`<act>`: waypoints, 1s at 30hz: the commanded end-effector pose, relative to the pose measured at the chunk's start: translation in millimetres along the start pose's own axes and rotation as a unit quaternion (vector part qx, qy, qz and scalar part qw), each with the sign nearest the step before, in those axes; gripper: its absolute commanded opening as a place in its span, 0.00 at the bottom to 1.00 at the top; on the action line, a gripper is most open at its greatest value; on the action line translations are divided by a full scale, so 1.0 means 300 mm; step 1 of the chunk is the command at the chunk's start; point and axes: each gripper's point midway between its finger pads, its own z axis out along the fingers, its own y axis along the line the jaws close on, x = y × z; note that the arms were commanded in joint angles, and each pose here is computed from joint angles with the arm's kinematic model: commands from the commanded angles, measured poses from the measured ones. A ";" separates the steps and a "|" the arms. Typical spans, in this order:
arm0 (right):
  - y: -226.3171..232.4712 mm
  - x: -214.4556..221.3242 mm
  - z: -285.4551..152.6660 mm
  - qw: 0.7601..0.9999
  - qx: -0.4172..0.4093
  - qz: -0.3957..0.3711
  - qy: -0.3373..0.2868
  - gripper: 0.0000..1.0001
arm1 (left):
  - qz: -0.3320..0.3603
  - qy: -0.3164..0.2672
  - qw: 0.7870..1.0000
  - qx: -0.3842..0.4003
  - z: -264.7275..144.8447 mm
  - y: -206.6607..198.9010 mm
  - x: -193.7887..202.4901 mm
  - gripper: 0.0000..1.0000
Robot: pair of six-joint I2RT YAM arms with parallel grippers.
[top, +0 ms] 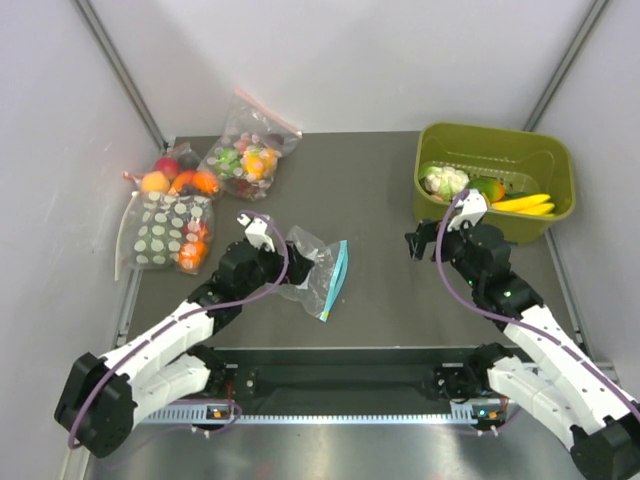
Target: Open the zip-top bag and remove the fake food
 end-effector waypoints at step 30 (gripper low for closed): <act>0.012 -0.211 -0.148 0.998 0.027 -0.029 -0.057 1.00 | 0.075 -0.178 0.959 -0.205 -0.461 0.055 -0.549 0.99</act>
